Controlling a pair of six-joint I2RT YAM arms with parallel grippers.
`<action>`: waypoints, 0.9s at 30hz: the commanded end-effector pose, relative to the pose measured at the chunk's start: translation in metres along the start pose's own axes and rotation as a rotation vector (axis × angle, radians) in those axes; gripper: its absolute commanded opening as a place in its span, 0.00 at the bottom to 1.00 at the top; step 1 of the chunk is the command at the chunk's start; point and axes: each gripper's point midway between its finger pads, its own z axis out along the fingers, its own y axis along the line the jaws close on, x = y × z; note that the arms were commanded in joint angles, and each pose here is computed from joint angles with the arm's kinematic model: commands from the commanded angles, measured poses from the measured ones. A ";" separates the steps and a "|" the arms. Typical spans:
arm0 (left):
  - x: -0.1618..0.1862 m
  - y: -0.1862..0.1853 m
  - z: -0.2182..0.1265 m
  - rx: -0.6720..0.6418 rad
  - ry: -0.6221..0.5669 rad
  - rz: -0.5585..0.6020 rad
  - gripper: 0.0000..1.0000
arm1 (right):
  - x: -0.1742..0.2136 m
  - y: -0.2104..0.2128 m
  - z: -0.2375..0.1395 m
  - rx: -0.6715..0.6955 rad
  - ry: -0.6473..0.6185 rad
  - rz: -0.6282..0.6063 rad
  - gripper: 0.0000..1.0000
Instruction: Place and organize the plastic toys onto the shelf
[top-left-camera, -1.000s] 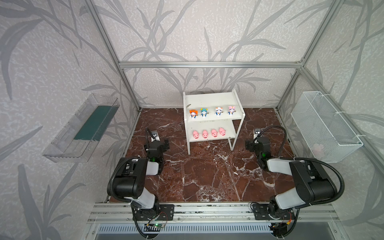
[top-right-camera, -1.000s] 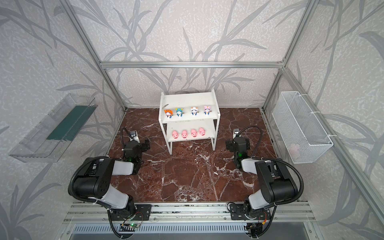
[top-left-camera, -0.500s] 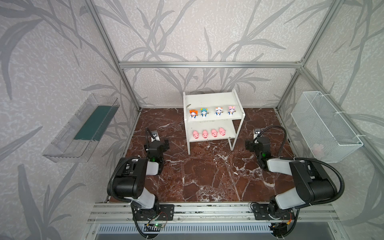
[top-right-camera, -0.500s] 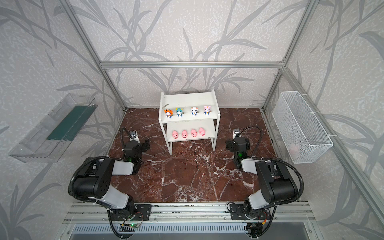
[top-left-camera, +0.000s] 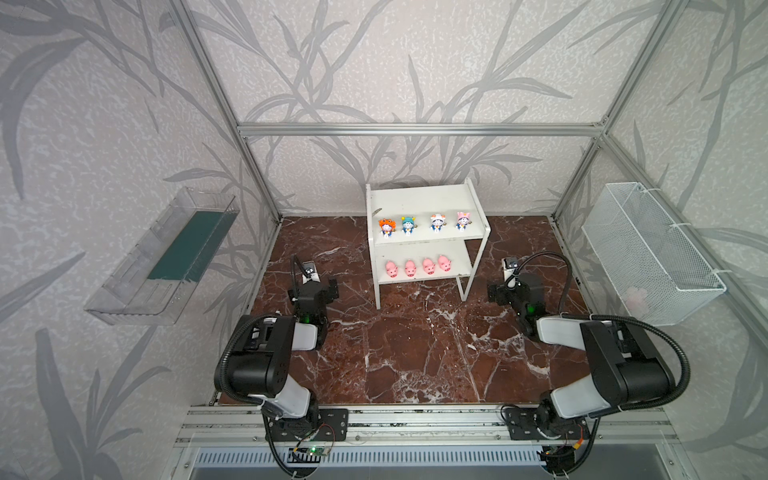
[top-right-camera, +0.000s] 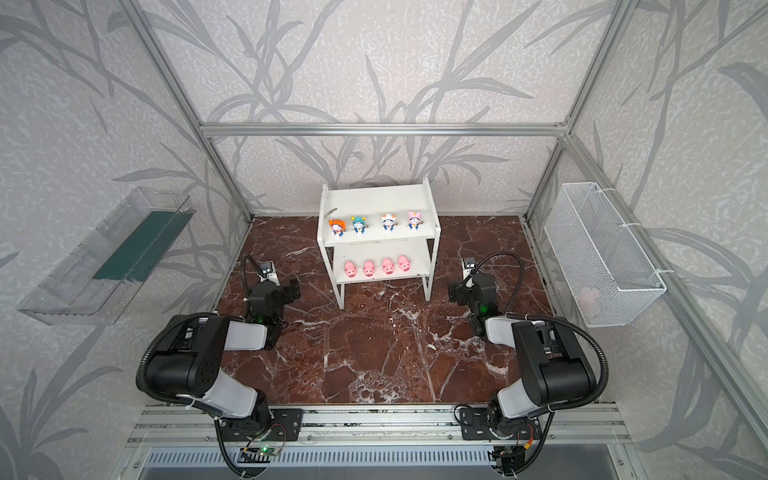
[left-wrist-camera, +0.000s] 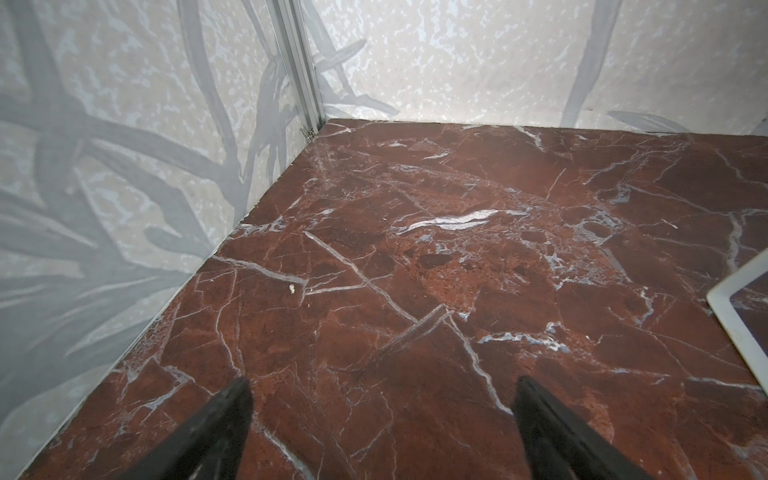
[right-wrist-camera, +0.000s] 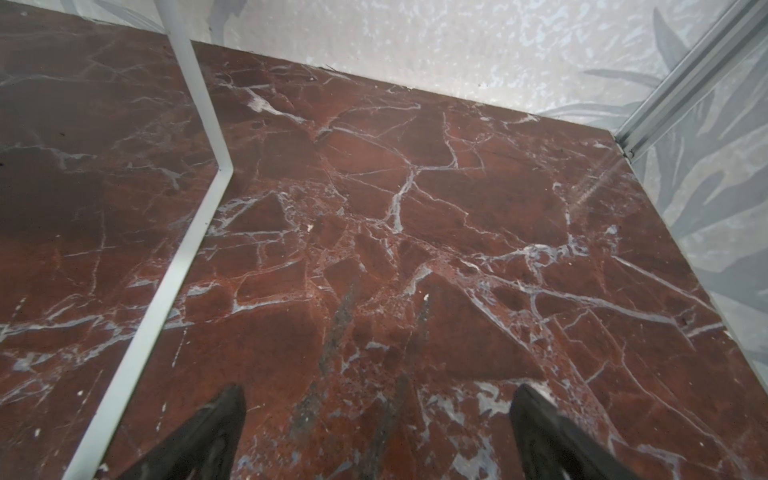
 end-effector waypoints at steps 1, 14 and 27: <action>-0.008 0.000 0.001 0.003 -0.031 -0.018 0.99 | -0.015 -0.013 0.004 0.064 -0.002 0.033 0.99; -0.008 0.001 0.001 0.003 -0.030 -0.018 0.99 | 0.025 0.085 0.056 -0.343 0.424 -0.296 0.99; -0.008 0.001 0.001 0.003 -0.030 -0.019 0.99 | -0.018 -0.002 0.004 -0.055 -0.022 0.046 0.99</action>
